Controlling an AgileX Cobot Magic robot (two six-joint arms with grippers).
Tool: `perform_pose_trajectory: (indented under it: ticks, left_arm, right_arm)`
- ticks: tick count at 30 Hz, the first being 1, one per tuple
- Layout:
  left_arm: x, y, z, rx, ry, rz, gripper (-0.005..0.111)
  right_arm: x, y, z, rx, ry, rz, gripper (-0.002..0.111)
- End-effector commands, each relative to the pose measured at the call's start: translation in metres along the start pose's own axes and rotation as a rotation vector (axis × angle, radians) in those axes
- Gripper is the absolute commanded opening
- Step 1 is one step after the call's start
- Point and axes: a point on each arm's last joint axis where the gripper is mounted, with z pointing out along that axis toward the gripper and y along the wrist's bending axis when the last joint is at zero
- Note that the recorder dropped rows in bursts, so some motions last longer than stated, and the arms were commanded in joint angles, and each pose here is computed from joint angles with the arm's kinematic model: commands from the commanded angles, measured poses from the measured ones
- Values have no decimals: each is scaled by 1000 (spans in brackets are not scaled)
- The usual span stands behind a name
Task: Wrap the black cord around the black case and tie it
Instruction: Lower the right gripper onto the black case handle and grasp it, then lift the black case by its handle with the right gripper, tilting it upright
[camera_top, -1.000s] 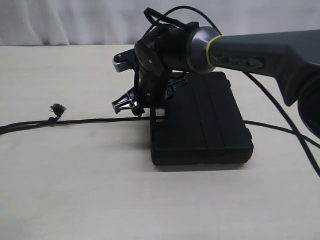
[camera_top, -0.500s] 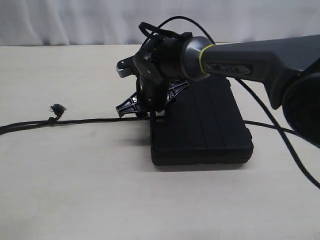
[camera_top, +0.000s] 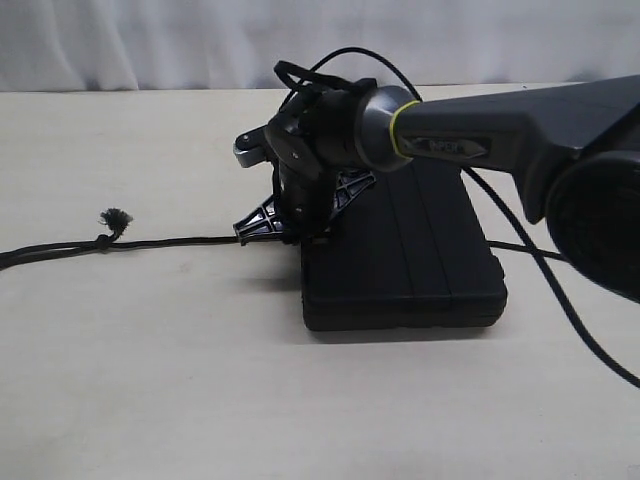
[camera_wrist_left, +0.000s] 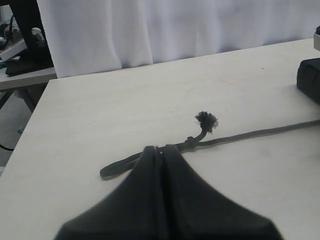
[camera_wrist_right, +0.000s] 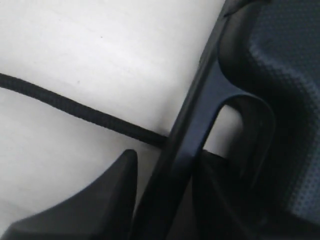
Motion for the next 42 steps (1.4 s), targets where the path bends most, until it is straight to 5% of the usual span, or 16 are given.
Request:
perform_pose_trajectory:
  ticks: [1,4,27,42]
  left_arm:
    - [0,-1,0,11,-10,-1,0]
    - [0,-1,0,11,-10,-1,0]
    - [0,-1,0,11,-10,-1,0]
    - [0,-1,0,11,-10,-1,0]
  right_arm:
    - [-2,0,-5,-1,-11,6,22]
    - [-3,-1,-8,-2,-15,8,4]
    - [-15,-28,-129,-10,-170,60,4]
    - [3,-118,-172,147,-7,175,4]
